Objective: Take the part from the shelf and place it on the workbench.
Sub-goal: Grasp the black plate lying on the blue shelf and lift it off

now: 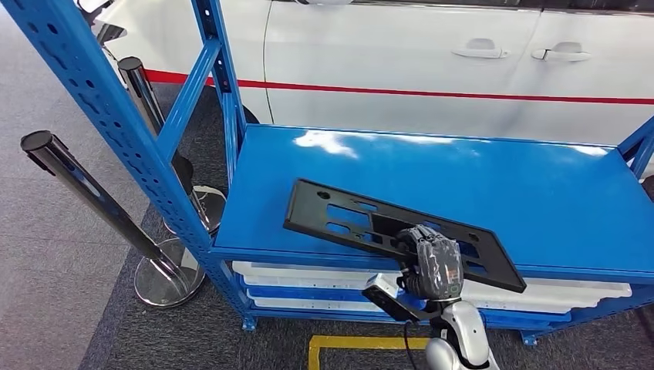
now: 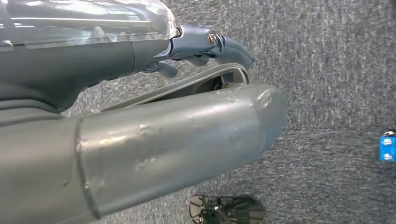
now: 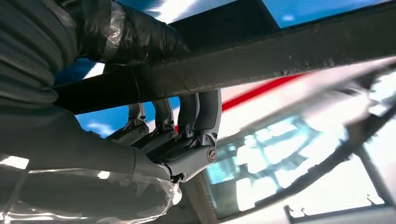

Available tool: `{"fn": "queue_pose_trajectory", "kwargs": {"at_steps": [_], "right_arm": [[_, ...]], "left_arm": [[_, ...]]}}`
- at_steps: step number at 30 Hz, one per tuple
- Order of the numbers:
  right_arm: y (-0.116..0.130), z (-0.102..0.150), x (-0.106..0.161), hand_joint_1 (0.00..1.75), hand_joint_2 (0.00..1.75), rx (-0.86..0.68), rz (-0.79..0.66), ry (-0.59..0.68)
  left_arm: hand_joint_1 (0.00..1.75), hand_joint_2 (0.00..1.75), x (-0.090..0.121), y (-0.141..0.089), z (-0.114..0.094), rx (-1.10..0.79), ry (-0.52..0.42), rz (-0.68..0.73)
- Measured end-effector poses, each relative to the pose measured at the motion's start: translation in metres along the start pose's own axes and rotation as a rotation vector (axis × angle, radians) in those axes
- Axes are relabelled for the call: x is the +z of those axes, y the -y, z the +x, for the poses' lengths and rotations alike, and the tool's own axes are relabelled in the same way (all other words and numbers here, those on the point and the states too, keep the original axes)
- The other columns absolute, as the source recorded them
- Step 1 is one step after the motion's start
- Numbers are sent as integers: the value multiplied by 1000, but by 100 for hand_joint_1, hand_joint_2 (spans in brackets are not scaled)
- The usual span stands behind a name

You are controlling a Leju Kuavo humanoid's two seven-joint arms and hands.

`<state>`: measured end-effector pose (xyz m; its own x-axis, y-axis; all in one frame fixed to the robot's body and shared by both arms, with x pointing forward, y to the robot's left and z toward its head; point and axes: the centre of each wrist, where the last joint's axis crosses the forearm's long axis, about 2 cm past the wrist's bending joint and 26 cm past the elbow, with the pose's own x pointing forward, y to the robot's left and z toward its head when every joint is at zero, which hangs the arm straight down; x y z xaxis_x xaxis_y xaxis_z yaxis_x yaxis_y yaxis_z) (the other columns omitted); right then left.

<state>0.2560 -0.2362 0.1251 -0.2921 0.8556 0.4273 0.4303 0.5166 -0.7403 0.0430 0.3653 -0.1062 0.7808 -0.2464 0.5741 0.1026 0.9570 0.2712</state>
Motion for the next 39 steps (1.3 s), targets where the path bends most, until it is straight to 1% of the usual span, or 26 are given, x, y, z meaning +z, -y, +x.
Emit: {"fn": "queue_pose_trajectory", "kwargs": {"at_steps": [3,6,9,12,14,21,24,27,31,35,39], "right_arm": [[8,13,-1,175,175,-43,-38,33],[13,20,-4,175,175,-84,-75,61],[23,29,-3,175,175,-200,-156,111],[39,48,-6,175,175,-332,-269,173],[49,57,-6,175,175,-404,-319,204],[58,64,-3,175,175,-474,-355,228],[70,71,2,175,175,-575,-391,257],[77,74,10,175,175,-735,-379,242],[74,74,23,175,175,-886,-315,193],[71,76,34,175,175,-971,-258,188],[70,80,40,175,175,-1004,-238,200]], "left_arm": [[0,0,1,1,-1,6,-2,1],[0,0,1,1,-1,10,-1,1],[0,0,2,1,-2,20,2,2],[0,0,2,2,-3,34,3,4],[0,0,3,2,-4,46,1,8],[0,0,4,3,-6,58,-4,13],[0,0,6,3,-9,74,-5,20],[0,0,7,4,-11,111,-6,31],[0,0,9,5,-13,143,-16,42],[0,0,10,6,-15,170,-30,46],[0,0,11,8,-15,188,-40,48]]}}
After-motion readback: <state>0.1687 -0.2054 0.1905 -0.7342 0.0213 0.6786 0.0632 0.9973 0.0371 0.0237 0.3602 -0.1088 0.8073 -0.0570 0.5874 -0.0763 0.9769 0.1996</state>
